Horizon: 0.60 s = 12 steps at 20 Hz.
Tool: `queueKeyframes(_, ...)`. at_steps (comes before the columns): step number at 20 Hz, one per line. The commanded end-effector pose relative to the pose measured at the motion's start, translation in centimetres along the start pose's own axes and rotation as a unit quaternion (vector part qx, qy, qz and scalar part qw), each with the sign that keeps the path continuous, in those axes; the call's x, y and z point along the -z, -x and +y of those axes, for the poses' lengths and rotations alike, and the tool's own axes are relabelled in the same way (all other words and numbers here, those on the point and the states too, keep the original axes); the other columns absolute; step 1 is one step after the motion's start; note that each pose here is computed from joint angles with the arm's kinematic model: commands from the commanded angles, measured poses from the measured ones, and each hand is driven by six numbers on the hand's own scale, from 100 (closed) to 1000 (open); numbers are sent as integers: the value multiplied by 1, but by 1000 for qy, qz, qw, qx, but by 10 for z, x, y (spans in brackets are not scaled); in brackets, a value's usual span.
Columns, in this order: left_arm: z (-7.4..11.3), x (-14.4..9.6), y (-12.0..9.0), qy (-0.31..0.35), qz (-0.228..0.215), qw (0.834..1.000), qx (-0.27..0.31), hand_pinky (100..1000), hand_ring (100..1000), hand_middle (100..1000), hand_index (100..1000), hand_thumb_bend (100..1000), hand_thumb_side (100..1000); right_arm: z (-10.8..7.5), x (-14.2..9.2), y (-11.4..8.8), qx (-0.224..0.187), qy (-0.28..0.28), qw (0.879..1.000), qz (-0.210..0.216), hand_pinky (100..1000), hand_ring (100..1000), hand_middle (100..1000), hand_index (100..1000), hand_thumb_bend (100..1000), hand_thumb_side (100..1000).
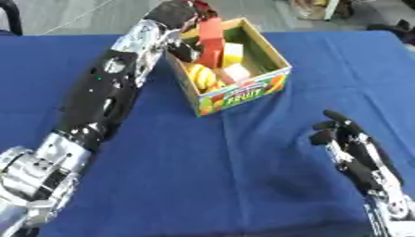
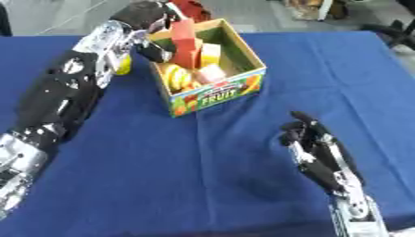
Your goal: Pick up objects on the table and place them in the box.
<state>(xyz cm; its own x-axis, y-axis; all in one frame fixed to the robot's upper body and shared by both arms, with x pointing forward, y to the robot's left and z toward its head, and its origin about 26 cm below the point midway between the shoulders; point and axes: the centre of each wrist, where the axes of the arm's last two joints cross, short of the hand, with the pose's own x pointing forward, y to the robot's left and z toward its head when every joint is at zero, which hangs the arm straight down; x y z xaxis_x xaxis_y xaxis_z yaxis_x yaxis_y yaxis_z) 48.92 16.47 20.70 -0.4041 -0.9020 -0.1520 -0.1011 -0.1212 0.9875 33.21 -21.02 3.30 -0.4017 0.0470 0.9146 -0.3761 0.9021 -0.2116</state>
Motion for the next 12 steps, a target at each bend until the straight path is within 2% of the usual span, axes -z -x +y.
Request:
queueKeyframes(1, 6, 4, -10, -5, -28, 1000, -5, 725, 608, 628, 821, 164, 200, 0, 5, -5, 0, -4, 1000, -12, 649, 634, 655, 896, 100, 402)
queueKeyframes(5, -3, 5, -13, 17, -37, 999, -3, 730, 623, 659, 883, 286, 204, 0, 5, -5, 1, -5, 1000, -12, 649, 633, 655, 896, 100, 402)
queueKeyframes(7, -6, 4, -13, 27, -37, 999, 2, 736, 632, 676, 902, 313, 296, 0, 5, -5, 1, -4, 1000, -12, 649, 633, 655, 896, 100, 401)
queueKeyframes(8, -8, 4, -12, 34, -37, 999, 3, 742, 642, 694, 917, 332, 381, 0, 5, -5, 1, -4, 1000, -12, 649, 633, 655, 896, 100, 402)
queueKeyframes(10, -8, 3, -9, 47, -39, 998, 5, 750, 653, 716, 932, 362, 461, 0, 5, -5, 1, -4, 1000, -12, 649, 633, 655, 896, 100, 403)
queueKeyframes(12, -3, 2, -5, 46, -38, 998, 3, 750, 652, 716, 931, 350, 460, 0, 4, -4, 1, -3, 1000, -11, 649, 634, 655, 896, 100, 403)
